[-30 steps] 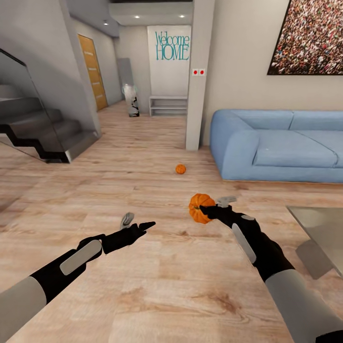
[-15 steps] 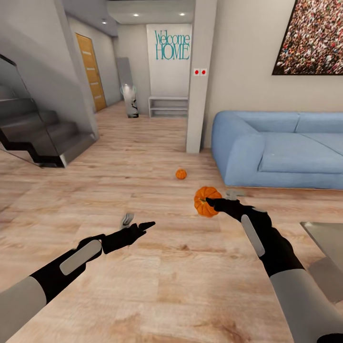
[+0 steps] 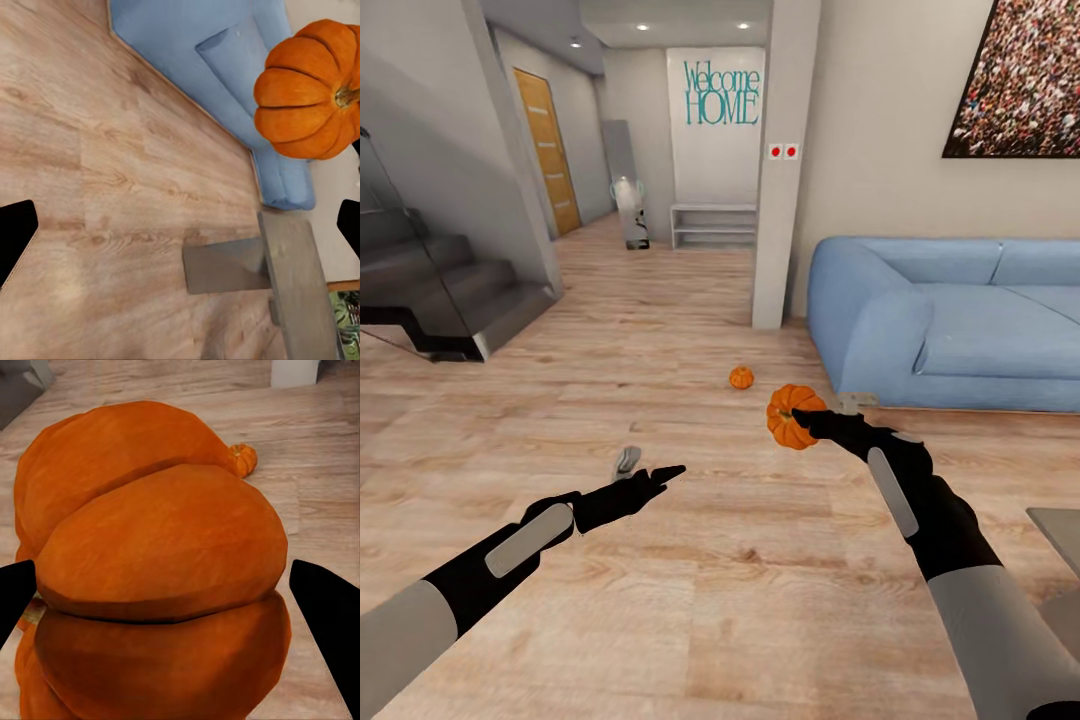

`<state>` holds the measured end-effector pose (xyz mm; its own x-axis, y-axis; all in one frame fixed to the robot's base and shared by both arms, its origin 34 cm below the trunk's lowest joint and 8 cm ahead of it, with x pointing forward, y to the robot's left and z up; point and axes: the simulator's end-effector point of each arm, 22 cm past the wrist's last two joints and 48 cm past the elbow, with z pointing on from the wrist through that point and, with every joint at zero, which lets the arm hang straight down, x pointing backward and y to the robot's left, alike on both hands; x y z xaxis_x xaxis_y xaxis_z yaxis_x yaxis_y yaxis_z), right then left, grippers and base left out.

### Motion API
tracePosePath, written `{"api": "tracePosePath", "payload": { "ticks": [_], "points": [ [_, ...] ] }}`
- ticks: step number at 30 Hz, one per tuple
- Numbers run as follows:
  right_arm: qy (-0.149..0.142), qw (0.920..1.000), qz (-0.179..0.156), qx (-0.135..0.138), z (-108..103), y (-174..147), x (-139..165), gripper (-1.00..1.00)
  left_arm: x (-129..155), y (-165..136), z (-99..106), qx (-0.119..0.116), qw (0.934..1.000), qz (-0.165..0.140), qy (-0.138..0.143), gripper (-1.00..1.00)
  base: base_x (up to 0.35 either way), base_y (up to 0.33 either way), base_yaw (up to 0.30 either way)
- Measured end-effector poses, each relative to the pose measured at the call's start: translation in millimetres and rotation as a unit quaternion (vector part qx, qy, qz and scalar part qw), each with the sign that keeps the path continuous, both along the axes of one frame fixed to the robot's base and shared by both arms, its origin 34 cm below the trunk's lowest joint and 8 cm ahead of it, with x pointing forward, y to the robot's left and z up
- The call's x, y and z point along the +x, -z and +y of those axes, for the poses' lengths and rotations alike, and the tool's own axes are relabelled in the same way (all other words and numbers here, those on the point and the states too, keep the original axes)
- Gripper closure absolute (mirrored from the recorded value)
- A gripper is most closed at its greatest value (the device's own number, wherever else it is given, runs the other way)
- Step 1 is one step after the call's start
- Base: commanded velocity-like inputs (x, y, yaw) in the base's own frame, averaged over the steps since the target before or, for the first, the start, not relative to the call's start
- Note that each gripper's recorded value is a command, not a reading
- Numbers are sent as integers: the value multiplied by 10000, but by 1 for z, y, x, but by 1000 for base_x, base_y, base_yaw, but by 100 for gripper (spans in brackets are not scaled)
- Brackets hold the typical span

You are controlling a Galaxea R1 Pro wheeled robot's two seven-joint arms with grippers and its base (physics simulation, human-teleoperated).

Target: Place each of the two pumpkins and all three candles from the living room inside a cabinet in the living room (use any cabinet), then make sure every cabinet is closed, and position the cauldron so it is next to a table in the living room.

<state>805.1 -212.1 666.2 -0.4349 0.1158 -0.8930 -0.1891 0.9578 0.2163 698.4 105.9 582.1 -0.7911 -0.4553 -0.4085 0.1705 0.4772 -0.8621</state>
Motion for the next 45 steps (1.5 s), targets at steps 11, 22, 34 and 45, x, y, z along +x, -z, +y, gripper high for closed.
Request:
{"api": "tracePosePath", "payload": {
  "ticks": [11,22,34,45],
  "points": [
    [-14,10000,-29,2,1,-3,0,100,0,-2,0,1,10000,-15,-2,-100,337,10,-206],
    [-129,9999,-48,72,7,-6,-2,100,0,-3,0,3,10000,-24,-3,-100,337,89,-110],
    [-190,9998,-32,80,10,-3,-4,100,0,-3,0,4,10000,-24,-2,-100,337,102,0],
    [-200,9998,-35,83,10,-3,-4,100,0,-3,0,4,10000,-23,-2,-100,337,106,0]
  ]
}}
